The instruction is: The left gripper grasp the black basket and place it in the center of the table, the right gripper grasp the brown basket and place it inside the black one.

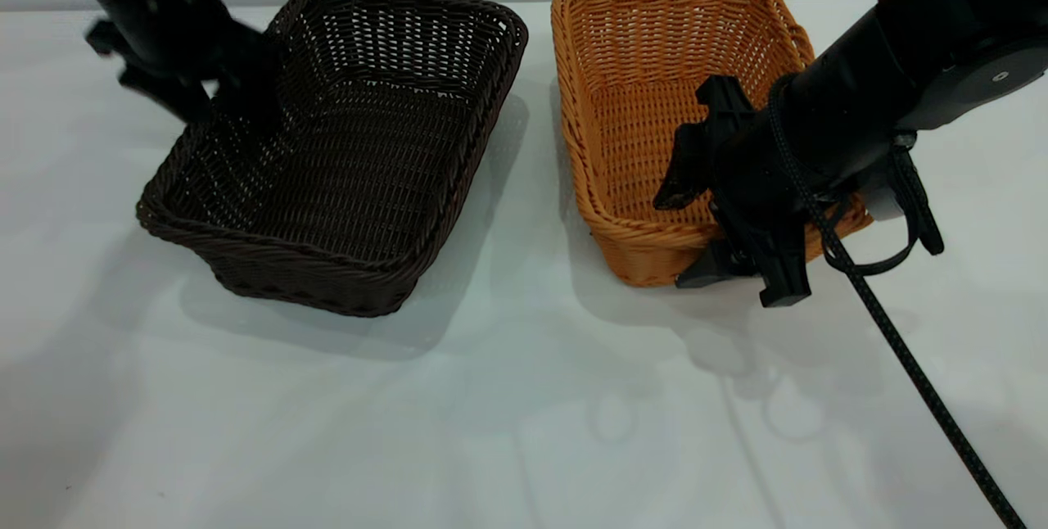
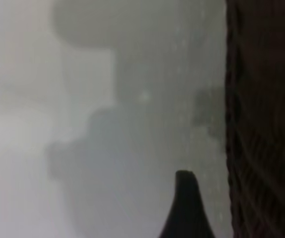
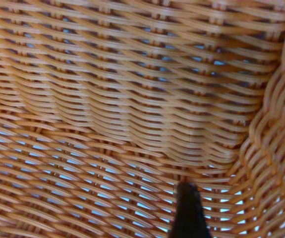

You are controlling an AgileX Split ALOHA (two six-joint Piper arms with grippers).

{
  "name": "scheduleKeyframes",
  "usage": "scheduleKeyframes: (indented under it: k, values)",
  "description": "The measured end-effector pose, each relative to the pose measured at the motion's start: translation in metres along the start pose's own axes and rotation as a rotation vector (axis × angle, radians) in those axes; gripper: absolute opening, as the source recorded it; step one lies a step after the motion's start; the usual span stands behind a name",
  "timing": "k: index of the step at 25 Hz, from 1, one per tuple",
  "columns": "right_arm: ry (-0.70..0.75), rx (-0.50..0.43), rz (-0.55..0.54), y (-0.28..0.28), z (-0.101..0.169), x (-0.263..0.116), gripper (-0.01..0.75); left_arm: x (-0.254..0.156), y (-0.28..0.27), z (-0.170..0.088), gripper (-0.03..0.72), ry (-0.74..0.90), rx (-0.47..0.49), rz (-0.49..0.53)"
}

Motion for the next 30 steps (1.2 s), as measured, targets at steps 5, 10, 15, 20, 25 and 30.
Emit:
scheduleKeyframes:
  k: [5,10,15,20,25,30]
  values:
    - [0.0,-0.001,-0.006,0.001,0.0,0.001,0.246,0.0,0.014,-0.005,0.251,0.008,-0.001,-0.003]
    - [0.038,0.013,-0.006,-0.002,0.007,0.011,0.076,0.002,0.013,-0.005,0.078,0.01,0.007,-0.016]
    - [0.059,0.082,-0.001,-0.017,0.033,0.036,0.074,0.002,0.013,-0.002,0.078,0.05,0.032,-0.009]
    - [-0.075,0.194,0.057,-0.043,0.078,0.06,0.073,0.006,0.013,0.0,0.078,0.154,0.065,-0.035]
    - [-0.414,0.184,0.287,-0.073,0.108,0.058,0.073,0.021,0.014,-0.021,0.078,0.433,0.095,-0.099]
    - [-0.675,0.089,0.385,-0.103,0.125,0.066,0.073,0.041,0.021,-0.064,0.078,0.78,0.142,-0.181]
Point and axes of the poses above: a point on each arm's last joint axis where the gripper is mounted, y pointing out along that axis toward the gripper, z along the wrist's bending axis when the last joint is at zero, x = y × z, the point moved 2 cm from there along y, pointing out along that axis toward the gripper, and after that the axes turned 13 degrees about y, right-handed, at the moved point
